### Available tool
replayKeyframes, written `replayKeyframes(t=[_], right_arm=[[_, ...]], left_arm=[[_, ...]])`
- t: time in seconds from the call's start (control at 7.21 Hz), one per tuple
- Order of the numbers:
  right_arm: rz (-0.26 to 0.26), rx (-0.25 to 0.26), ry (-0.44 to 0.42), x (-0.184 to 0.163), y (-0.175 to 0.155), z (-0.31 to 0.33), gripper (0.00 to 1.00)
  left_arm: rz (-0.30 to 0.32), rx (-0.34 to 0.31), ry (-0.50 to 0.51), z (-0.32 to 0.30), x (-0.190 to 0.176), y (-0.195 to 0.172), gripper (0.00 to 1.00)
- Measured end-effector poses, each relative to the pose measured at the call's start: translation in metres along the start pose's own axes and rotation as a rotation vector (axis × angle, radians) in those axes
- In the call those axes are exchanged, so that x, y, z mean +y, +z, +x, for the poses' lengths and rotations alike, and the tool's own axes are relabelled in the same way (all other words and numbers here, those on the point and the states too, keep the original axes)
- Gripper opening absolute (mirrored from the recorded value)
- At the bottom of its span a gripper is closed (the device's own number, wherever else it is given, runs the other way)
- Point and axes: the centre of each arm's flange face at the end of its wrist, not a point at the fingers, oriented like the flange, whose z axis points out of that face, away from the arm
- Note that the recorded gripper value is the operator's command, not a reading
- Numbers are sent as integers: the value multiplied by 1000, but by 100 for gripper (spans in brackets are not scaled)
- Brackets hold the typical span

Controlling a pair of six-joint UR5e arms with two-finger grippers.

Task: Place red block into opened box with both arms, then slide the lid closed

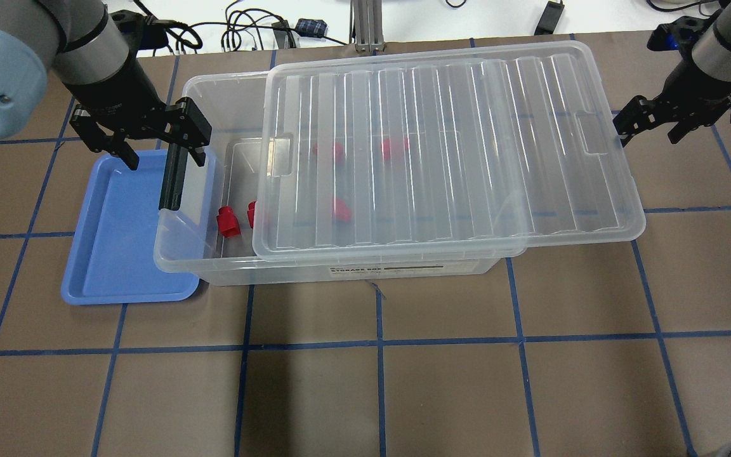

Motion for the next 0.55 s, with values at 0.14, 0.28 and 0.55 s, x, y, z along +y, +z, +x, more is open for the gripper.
replayKeyframes(t=[0.14, 0.28, 0.55], right_arm=[[0, 0, 9, -3, 0, -21, 100], [3, 1, 20, -6, -2, -44, 100], [6, 5, 34, -7, -5, -82, 100]], left_arm=[[3, 1, 0, 0, 0, 0, 100], [4, 1, 0, 0, 0, 0, 100], [4, 1, 1, 0, 0, 1, 100]])
